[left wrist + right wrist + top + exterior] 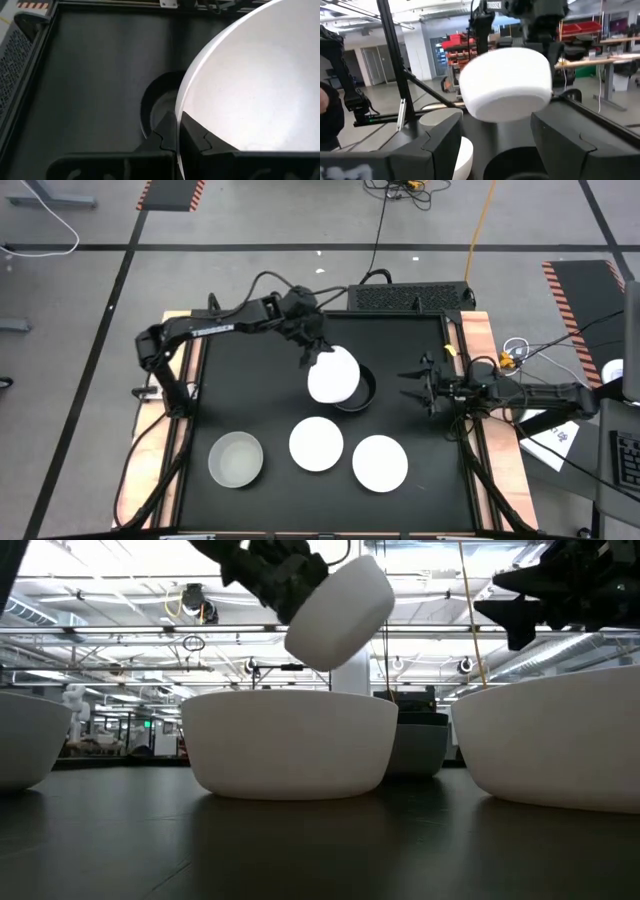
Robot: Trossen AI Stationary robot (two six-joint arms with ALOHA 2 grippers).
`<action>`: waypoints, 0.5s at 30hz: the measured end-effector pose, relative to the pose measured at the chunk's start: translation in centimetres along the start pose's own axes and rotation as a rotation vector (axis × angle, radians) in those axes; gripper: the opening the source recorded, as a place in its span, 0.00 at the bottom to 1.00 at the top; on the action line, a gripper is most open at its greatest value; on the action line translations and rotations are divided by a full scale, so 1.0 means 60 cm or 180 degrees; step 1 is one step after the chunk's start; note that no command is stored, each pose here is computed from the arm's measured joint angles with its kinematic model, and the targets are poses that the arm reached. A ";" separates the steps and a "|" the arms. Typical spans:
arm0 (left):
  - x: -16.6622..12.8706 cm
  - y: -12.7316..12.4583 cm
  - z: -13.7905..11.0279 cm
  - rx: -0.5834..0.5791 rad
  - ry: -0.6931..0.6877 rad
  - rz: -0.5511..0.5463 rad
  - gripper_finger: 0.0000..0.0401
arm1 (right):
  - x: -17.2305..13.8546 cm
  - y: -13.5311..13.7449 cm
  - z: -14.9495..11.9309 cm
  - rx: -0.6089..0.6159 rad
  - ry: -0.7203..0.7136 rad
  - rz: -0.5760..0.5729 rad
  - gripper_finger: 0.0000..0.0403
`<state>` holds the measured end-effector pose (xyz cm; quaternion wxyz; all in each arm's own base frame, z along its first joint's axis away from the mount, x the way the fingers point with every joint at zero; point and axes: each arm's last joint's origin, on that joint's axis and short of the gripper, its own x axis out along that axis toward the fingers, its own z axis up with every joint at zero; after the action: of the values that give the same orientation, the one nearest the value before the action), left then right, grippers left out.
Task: Nest bowls inside each other
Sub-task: Stack the top left white bowl on the black bowl
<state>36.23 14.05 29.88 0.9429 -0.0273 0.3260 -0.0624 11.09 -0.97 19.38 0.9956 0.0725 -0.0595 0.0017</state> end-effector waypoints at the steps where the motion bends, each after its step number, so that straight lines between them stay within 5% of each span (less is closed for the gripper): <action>1: 0.005 0.006 0.002 -0.0005 0.0008 0.0003 0.00 | -0.002 0.000 0.001 -0.0016 -0.0010 0.0003 0.57; 15: 0.079 0.057 0.020 -0.0066 0.0370 -0.0079 0.00 | -0.013 0.003 0.003 -0.0062 -0.0056 0.0088 0.57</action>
<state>41.02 16.83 27.60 0.9212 -0.0374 0.3805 -0.0723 10.26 -0.80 19.50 0.9956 0.0620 -0.0693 0.0143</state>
